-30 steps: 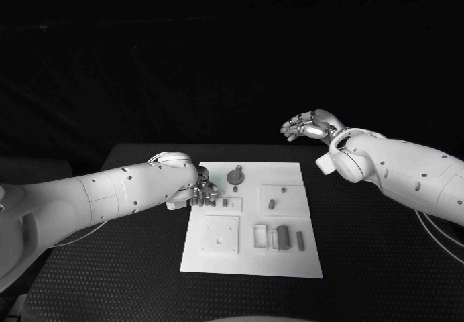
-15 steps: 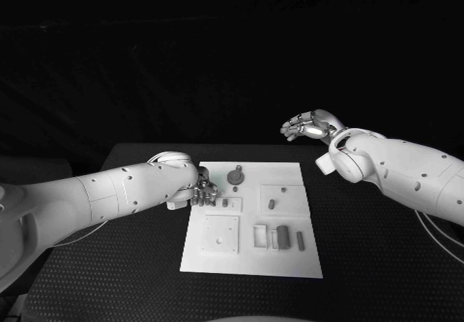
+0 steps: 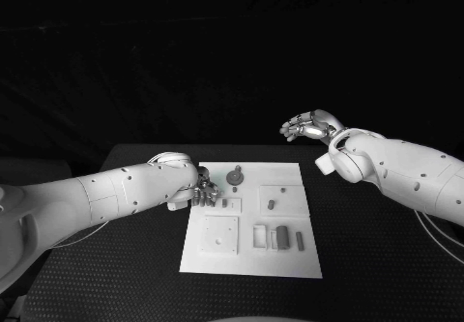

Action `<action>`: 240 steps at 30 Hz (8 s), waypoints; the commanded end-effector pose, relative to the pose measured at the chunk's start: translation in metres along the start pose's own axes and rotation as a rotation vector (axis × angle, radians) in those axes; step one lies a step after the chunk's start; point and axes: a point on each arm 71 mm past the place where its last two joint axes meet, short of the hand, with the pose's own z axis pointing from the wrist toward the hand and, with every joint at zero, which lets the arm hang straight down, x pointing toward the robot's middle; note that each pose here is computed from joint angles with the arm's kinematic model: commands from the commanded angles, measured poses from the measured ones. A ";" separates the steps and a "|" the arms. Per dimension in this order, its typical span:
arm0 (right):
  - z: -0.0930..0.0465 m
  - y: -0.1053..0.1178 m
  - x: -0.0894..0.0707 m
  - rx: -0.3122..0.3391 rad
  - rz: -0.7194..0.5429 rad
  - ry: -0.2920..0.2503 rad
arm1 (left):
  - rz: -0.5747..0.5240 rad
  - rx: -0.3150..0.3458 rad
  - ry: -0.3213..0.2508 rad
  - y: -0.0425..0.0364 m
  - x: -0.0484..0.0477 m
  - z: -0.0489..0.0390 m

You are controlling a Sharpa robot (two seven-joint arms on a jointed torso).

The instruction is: Assemble the parts on the task board

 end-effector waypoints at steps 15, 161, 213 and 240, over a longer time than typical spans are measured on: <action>0.000 0.001 0.001 -0.007 0.003 0.013 | -0.022 0.040 0.014 -0.0082 0.0040 0.0001; -0.001 -0.003 0.003 -0.001 0.004 0.014 | 0.017 0.088 -0.032 -0.0035 0.0008 -0.0009; -0.002 -0.005 0.000 0.004 0.003 0.009 | 0.057 -0.028 -0.081 0.0224 -0.0262 -0.0094; -0.002 -0.005 0.001 0.005 0.003 0.009 | 0.112 -0.043 -0.032 0.0251 -0.0077 0.0031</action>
